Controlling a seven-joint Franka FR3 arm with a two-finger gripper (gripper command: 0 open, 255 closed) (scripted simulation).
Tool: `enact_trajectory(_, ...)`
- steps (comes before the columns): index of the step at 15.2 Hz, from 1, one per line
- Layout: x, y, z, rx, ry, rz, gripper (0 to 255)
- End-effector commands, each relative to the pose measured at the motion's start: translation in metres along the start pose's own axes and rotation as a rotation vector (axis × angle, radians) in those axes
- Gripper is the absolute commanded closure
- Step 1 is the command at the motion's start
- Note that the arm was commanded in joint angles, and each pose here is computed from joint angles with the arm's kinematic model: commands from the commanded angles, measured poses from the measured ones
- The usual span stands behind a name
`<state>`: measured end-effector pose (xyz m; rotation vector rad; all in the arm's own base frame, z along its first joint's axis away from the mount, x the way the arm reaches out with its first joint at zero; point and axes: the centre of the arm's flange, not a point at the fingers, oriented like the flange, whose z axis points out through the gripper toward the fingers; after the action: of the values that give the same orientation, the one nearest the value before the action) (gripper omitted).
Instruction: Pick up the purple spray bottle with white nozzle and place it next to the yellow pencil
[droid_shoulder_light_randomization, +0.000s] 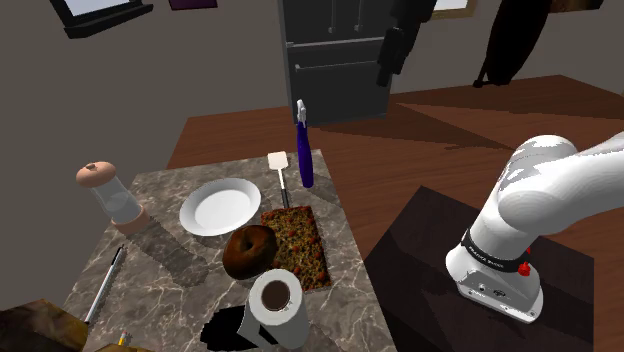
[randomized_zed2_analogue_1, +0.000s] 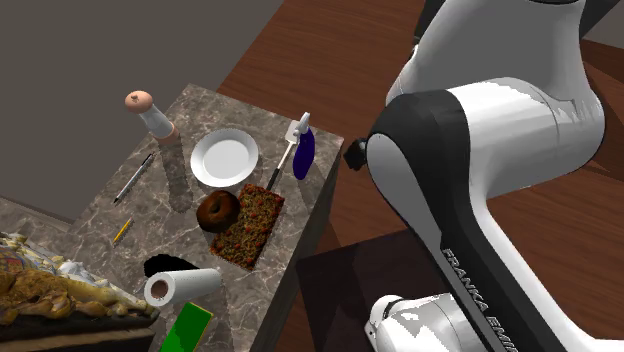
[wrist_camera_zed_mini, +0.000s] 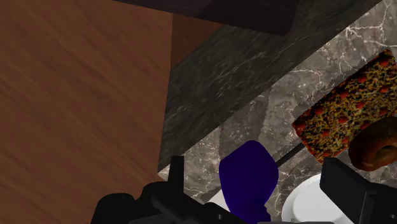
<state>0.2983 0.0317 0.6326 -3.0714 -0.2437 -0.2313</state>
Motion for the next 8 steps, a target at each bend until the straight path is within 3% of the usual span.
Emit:
enact_trajectory(1,0.000,0.000,0.000,0.000,0.000,0.000,0)
enact_trajectory(8,0.021,-0.069,0.070,-0.093,0.066,0.148,0)
